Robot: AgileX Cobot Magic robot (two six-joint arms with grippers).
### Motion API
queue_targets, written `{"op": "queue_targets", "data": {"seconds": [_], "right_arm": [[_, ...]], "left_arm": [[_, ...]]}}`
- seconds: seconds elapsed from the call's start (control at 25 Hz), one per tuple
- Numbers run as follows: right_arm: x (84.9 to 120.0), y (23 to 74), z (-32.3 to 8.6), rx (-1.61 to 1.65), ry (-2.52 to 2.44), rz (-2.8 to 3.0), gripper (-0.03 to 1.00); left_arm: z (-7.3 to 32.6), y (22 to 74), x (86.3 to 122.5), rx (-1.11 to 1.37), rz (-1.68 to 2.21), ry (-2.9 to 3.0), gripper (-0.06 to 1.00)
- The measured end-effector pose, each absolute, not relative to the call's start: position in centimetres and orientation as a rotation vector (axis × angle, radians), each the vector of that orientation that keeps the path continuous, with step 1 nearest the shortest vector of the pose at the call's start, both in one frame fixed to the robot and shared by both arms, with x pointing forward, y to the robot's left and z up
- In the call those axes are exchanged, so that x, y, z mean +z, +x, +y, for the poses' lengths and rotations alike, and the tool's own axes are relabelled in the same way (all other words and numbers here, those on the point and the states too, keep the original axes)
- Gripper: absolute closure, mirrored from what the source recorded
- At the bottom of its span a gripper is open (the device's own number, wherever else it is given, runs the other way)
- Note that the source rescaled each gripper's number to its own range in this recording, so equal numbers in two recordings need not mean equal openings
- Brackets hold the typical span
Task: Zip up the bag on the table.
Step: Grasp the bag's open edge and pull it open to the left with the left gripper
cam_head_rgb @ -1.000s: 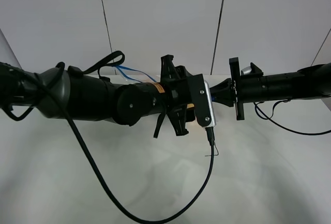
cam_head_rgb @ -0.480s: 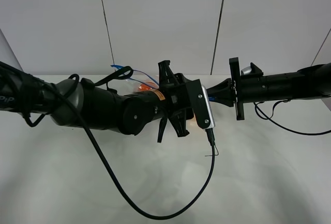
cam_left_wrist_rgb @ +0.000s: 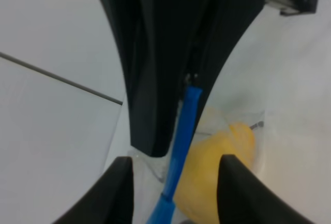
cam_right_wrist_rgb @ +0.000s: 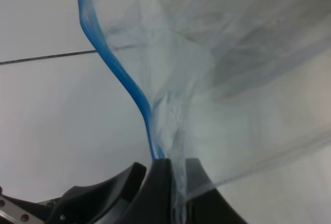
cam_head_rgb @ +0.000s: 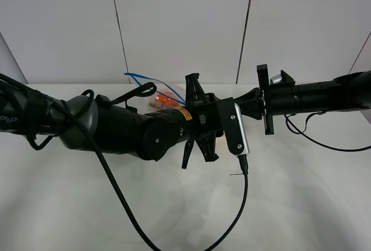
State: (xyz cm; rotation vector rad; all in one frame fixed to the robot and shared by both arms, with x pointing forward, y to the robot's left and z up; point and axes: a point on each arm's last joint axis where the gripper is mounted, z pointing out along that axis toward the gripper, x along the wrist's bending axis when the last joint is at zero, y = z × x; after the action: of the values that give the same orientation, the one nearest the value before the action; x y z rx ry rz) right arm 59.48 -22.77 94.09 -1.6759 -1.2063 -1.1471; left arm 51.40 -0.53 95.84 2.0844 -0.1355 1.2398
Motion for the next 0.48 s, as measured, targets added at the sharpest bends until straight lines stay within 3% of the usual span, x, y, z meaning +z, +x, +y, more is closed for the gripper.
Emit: {"op": "queue_targets", "data": {"seconds": [0.48], "right_arm": [[94.09, 59.48, -22.77, -1.147, -1.676, -1.206, 0.97]], "left_arm": [[-0.08, 51.91, 95.86, 1.253, -0.118, 2.086, 0.45]]}}
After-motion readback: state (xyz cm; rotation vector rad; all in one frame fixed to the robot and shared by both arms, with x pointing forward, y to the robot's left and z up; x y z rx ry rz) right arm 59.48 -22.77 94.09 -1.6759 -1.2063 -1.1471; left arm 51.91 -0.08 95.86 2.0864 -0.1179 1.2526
